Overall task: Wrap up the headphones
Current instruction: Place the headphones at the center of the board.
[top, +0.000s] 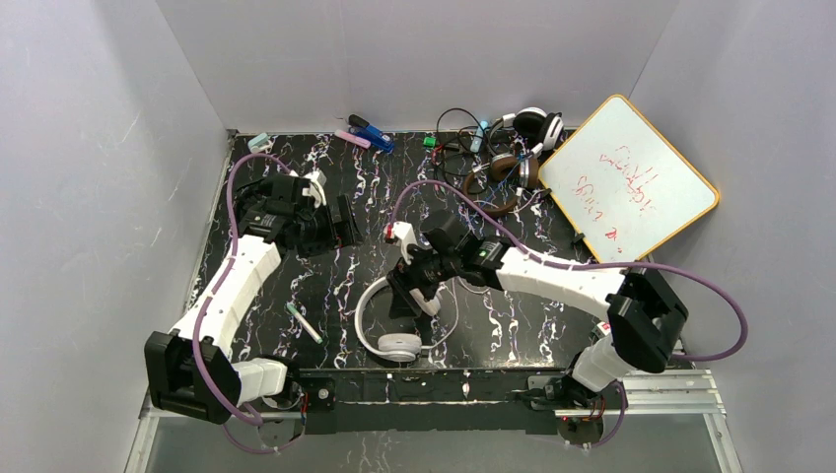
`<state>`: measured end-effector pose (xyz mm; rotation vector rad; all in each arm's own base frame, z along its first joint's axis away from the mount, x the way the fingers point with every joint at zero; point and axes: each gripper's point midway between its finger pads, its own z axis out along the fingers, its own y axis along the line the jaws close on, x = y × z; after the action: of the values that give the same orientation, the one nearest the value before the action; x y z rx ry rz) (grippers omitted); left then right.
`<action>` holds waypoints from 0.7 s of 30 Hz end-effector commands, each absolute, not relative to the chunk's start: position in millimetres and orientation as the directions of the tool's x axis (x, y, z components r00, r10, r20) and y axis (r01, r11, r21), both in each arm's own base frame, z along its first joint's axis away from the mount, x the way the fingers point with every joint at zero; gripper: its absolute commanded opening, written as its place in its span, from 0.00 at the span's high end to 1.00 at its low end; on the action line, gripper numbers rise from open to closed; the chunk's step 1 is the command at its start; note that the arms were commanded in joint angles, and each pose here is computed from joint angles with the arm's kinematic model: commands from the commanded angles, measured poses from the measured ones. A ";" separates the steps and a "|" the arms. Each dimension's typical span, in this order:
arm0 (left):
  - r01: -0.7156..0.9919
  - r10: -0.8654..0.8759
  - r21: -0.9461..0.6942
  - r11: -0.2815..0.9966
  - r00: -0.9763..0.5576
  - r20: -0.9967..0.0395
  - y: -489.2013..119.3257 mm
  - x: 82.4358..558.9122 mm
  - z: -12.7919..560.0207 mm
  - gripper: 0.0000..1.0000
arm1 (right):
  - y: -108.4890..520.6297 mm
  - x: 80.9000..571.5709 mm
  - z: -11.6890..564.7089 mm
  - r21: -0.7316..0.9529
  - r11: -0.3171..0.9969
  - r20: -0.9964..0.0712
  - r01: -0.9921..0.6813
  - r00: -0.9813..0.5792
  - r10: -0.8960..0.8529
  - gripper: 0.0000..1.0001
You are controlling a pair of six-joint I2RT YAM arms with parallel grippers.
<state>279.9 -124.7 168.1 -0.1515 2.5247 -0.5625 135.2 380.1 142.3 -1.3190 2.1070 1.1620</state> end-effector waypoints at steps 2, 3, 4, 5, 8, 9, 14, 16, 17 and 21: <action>0.019 -0.167 -0.404 0.915 -0.892 -0.421 -122.9 259.6 137.5 0.08 | 376.8 173.9 179.1 0.300 0.349 -0.826 -0.888 -0.425 -0.371 0.05; 0.008 -0.173 -0.403 0.915 -0.895 -0.412 -123.0 257.0 132.9 0.09 | 370.1 184.6 179.2 0.275 0.418 -0.831 -0.866 -0.433 -0.350 0.03; -0.002 -0.179 -0.401 0.916 -0.897 -0.404 -123.5 254.0 128.8 0.10 | 363.2 192.4 178.6 0.259 0.472 -0.833 -0.842 -0.442 -0.332 0.01; -0.008 -0.180 -0.398 0.917 -0.899 -0.398 -124.8 250.1 124.8 0.12 | 355.3 199.6 178.7 0.248 0.524 -0.835 -0.815 -0.454 -0.311 0.01; -0.020 -0.178 -0.373 0.928 -0.901 -0.395 -125.9 236.6 115.3 0.15 | 331.3 218.9 180.0 0.227 0.648 -0.844 -0.727 -0.479 -0.242 0.01; -0.025 -0.181 -0.365 0.931 -0.899 -0.398 -126.4 232.8 113.9 0.15 | 324.0 223.8 180.8 0.230 0.678 -0.846 -0.698 -0.488 -0.215 0.01; -0.031 -0.147 -0.295 0.955 -0.913 -0.382 -131.2 207.6 96.6 0.18 | 299.3 238.8 180.6 0.248 0.747 -0.851 -0.616 -0.507 -0.136 0.01; -0.028 -0.130 -0.261 0.965 -0.915 -0.381 -132.0 201.3 89.2 0.18 | 294.3 243.7 178.3 0.256 0.767 -0.848 -0.588 -0.518 -0.114 0.01; -0.022 -0.118 -0.243 0.970 -0.915 -0.387 -132.4 199.3 86.6 0.18 | 291.4 246.6 176.3 0.260 0.781 -0.844 -0.568 -0.527 -0.103 0.01; 0.005 -0.058 -0.147 0.989 -0.905 -0.421 -131.5 196.3 77.8 0.18 | 280.6 256.1 166.1 0.287 0.822 -0.813 -0.492 -0.578 -0.063 0.01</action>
<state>196.6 -142.5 84.2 -0.0274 2.7235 -0.3604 240.1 289.1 162.5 -0.5512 2.1223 0.6452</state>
